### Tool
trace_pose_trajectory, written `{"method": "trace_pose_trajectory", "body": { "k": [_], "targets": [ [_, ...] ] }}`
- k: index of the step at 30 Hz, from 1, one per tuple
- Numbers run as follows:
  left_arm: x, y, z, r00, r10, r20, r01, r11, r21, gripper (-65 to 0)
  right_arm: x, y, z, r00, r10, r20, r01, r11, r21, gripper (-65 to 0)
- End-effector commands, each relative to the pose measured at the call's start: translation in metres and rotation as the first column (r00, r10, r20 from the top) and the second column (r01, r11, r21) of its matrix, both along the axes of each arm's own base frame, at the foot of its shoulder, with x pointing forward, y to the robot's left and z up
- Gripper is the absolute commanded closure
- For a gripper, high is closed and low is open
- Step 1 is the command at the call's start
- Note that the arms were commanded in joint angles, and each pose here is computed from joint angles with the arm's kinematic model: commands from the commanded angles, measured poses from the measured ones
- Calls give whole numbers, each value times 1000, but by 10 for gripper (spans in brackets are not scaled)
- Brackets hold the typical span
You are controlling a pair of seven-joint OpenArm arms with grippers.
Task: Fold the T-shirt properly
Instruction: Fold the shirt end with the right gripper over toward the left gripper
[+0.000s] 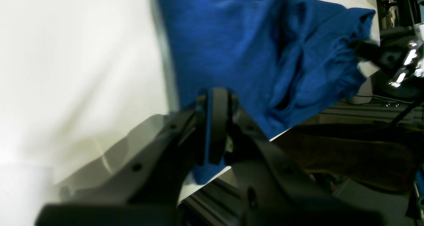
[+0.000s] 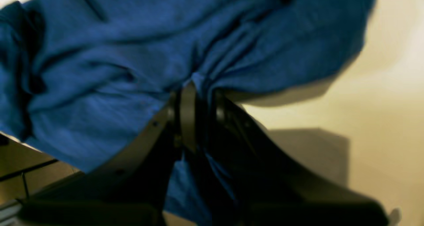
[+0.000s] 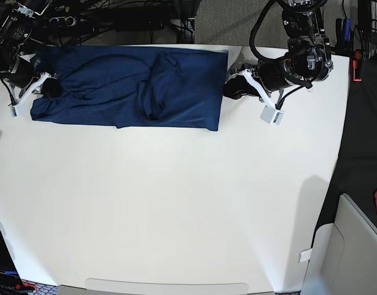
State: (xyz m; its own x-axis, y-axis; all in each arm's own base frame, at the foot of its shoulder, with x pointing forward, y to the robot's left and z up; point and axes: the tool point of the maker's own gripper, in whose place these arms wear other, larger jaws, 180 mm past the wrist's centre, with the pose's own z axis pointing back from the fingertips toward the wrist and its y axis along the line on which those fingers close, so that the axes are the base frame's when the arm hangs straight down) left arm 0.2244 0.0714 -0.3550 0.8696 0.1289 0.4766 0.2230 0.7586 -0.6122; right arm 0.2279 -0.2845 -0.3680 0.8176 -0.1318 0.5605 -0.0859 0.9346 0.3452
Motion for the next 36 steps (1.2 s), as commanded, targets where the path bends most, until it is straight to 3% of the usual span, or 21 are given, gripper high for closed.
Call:
{"method": "trace_pose_trajectory", "body": {
  "k": [1,9,14,20,27,36],
  "targets": [
    [5,-1,9,1000,1,29,-1,1000,-18,0,13,-14,22,997,-11,73,13,1000,-26,-23],
    [3,0,8,1000,1,25,0,1000,-17,0,34,-53,62,975,-101,200,116,991,-61,-23],
    [3,0,8,1000,1,25,0,1000,-17,0,45,-36,85,948,-87,307,72,996,59,-23],
    [5,0,9,1000,0,31,0,1000,-15,0,49,45,71,949,44,313,-104,978,178,-23],
    [5,0,9,1000,2,30,-1,1000,-18,0,28,145,67,915,244,322,-323,920,220,-23],
    [4,0,8,1000,2,26,-2,1000,-16,0,12,212,79,883,279,378,-410,850,331,-23]
  ]
}}
